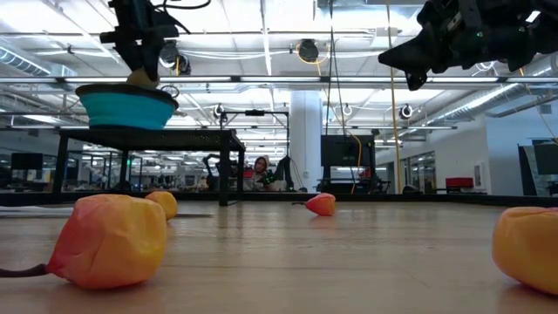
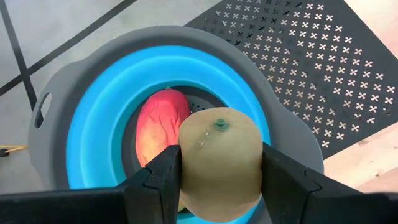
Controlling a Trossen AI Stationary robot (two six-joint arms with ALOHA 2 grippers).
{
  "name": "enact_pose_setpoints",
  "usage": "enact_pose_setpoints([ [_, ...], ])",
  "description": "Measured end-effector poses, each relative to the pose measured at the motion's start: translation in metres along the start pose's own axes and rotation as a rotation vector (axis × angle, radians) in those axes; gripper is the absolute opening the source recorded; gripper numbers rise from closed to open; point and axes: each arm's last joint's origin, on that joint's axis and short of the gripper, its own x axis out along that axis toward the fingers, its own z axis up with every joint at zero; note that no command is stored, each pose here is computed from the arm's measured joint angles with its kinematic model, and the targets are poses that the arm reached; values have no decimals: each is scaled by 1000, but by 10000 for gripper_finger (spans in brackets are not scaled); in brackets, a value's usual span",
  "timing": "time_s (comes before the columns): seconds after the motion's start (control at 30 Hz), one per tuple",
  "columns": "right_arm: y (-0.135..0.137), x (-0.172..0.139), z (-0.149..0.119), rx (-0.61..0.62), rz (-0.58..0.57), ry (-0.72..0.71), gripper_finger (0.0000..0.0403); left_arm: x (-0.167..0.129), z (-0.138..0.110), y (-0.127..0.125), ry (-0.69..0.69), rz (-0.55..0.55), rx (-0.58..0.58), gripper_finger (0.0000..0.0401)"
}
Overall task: Pick & Place Fruit
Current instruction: Put the kiwi into the blue strainer bowl on the shelf
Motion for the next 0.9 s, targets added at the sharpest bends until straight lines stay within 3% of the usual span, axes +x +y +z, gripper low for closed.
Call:
enact_pose_setpoints([
  [0.47, 0, 0, 0, 0, 0, 0, 1, 21, 5, -9, 105, 68, 30, 168],
  [0.9, 0, 0, 0, 0, 0, 1, 1, 22, 4, -12, 137, -2, 26, 173],
])
